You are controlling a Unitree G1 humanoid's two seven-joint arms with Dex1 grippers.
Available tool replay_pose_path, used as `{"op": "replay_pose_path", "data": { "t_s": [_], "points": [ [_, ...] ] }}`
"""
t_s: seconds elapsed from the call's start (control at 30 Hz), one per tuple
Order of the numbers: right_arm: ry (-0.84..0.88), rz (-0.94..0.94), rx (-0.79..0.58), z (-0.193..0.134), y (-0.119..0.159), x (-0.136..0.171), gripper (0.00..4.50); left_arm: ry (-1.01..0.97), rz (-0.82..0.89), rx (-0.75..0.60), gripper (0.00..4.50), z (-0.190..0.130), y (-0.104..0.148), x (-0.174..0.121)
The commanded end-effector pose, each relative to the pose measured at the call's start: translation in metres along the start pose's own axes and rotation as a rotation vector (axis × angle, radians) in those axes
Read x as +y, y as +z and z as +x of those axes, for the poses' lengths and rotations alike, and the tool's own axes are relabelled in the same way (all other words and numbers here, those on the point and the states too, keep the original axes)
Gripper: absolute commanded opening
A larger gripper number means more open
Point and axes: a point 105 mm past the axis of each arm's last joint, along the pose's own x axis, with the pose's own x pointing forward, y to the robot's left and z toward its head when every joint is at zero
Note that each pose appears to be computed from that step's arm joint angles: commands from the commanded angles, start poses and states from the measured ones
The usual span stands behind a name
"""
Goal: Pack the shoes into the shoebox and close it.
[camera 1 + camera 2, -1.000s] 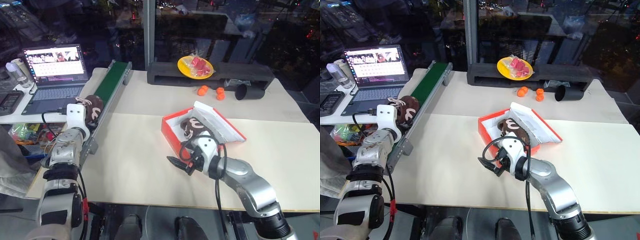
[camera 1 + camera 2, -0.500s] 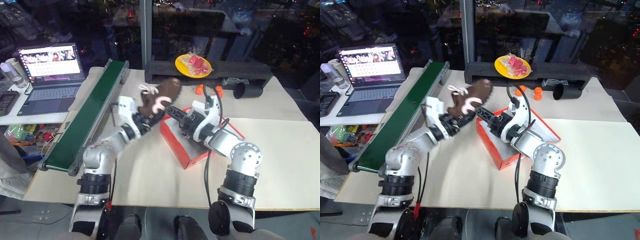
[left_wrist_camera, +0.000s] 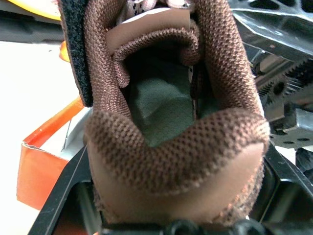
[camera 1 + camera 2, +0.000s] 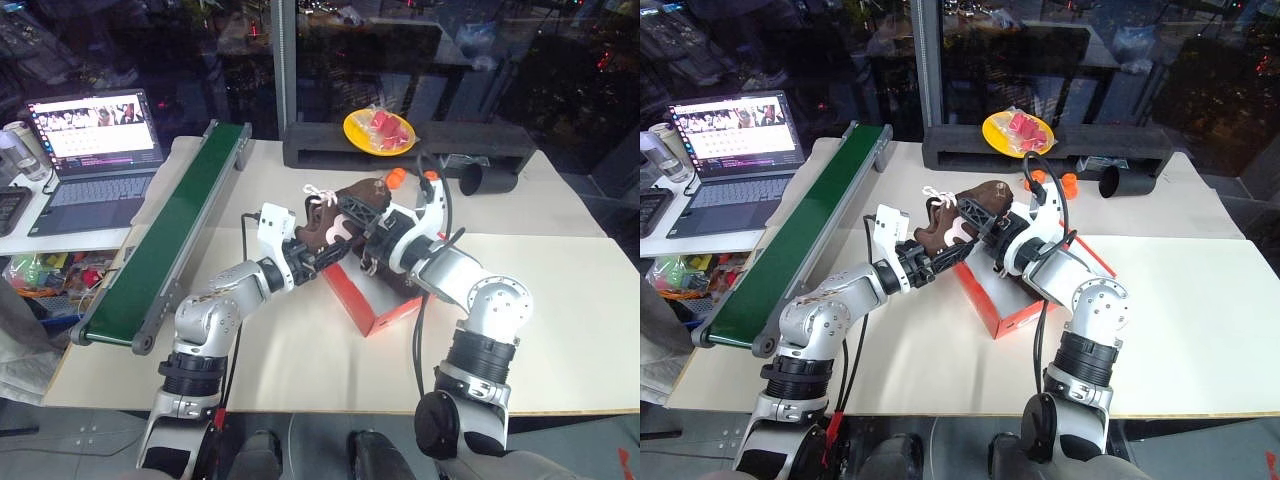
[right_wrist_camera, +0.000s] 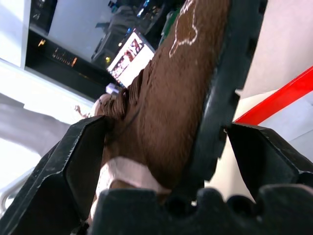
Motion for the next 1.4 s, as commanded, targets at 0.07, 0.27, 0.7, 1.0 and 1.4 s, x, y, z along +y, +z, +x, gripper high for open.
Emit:
{"op": "replay_pose_path", "data": {
  "t_s": [0.07, 0.27, 0.7, 1.0, 1.4],
  "points": [
    [0.025, -0.010, -0.039, -0.002, 0.006, 0.009, 2.75, -0.045, 0.082, -0.051, 2.84, 0.004, 0.017, -0.011],
    [0.016, -0.018, -0.048, -0.002, 0.008, 0.009, 1.43, -0.051, 0.112, -0.058, 4.47, 0.003, 0.016, -0.013],
    [-0.291, -0.599, -0.033, -0.009, 0.072, -0.015, 1.43, -0.037, 0.275, 0.186, 4.47, -0.026, -0.039, 0.008],
    [-0.279, -0.817, 0.419, -0.007, 0.032, -0.040, 1.43, -0.072, 0.291, 0.211, 4.47, -0.024, -0.053, 0.002],
    [-0.208, -0.886, 0.844, 0.013, -0.036, -0.083, 1.43, -0.066, 0.266, 0.187, 4.47, -0.021, -0.058, -0.002]
  ]
}}
